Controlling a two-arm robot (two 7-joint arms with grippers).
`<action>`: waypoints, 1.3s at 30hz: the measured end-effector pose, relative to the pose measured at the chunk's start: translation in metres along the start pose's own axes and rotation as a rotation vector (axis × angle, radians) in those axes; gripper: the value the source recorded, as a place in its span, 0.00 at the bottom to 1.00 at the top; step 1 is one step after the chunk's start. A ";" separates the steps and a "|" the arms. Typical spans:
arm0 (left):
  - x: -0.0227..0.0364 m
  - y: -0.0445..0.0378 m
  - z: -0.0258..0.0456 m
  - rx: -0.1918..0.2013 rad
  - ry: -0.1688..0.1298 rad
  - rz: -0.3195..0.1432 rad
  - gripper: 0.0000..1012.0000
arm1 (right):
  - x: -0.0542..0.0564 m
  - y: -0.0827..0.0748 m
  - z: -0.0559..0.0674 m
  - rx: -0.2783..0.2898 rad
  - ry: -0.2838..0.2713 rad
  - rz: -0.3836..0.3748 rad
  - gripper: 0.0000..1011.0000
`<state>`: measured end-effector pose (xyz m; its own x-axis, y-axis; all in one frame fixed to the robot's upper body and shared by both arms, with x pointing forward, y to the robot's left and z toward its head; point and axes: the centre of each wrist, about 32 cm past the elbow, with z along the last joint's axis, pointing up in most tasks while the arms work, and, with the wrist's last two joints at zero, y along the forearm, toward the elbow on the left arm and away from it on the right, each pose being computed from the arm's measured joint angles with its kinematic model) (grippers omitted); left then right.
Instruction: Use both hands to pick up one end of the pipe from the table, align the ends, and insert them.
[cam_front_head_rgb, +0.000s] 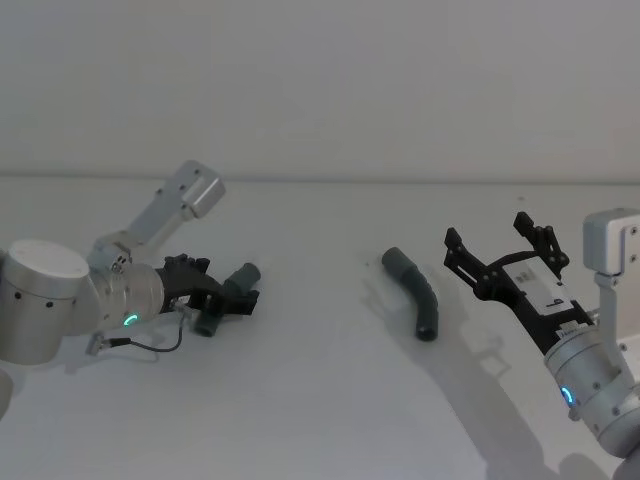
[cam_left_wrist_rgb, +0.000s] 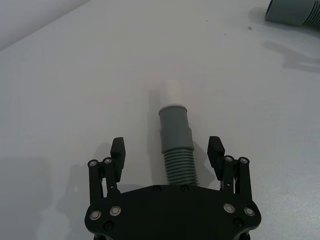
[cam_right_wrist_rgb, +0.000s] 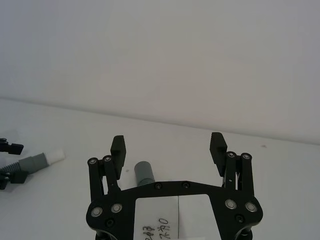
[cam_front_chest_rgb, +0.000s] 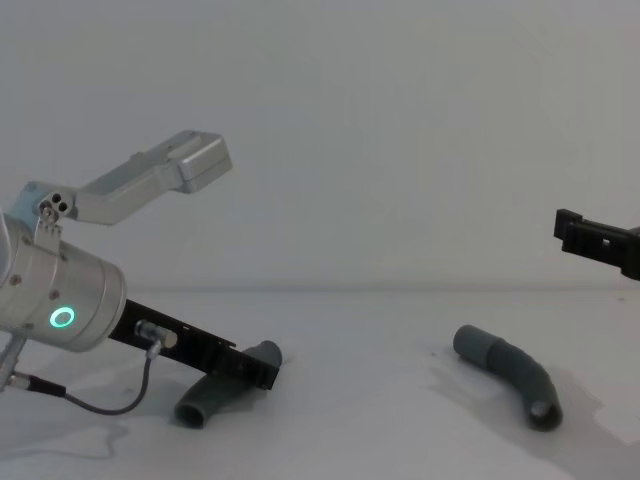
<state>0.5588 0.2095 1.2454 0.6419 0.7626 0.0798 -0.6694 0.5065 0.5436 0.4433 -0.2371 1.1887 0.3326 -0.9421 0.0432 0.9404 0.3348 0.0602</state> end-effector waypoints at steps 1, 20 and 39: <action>-0.0001 0.0000 -0.0001 0.000 0.000 0.000 0.99 | 0.000 0.000 0.000 0.000 0.000 0.000 0.99; -0.0006 -0.0003 0.0002 0.000 0.007 -0.005 0.75 | 0.000 0.000 0.000 0.000 0.000 0.000 0.99; -0.0008 -0.0002 0.0005 0.000 0.009 -0.006 0.34 | 0.000 0.000 0.000 0.000 0.000 0.000 0.99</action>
<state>0.5586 0.2085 1.2456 0.6428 0.7629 0.0689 -0.6651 0.5112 0.5443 0.4433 -0.2371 1.1887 0.3326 -0.9421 0.0432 0.9404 0.3347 0.0603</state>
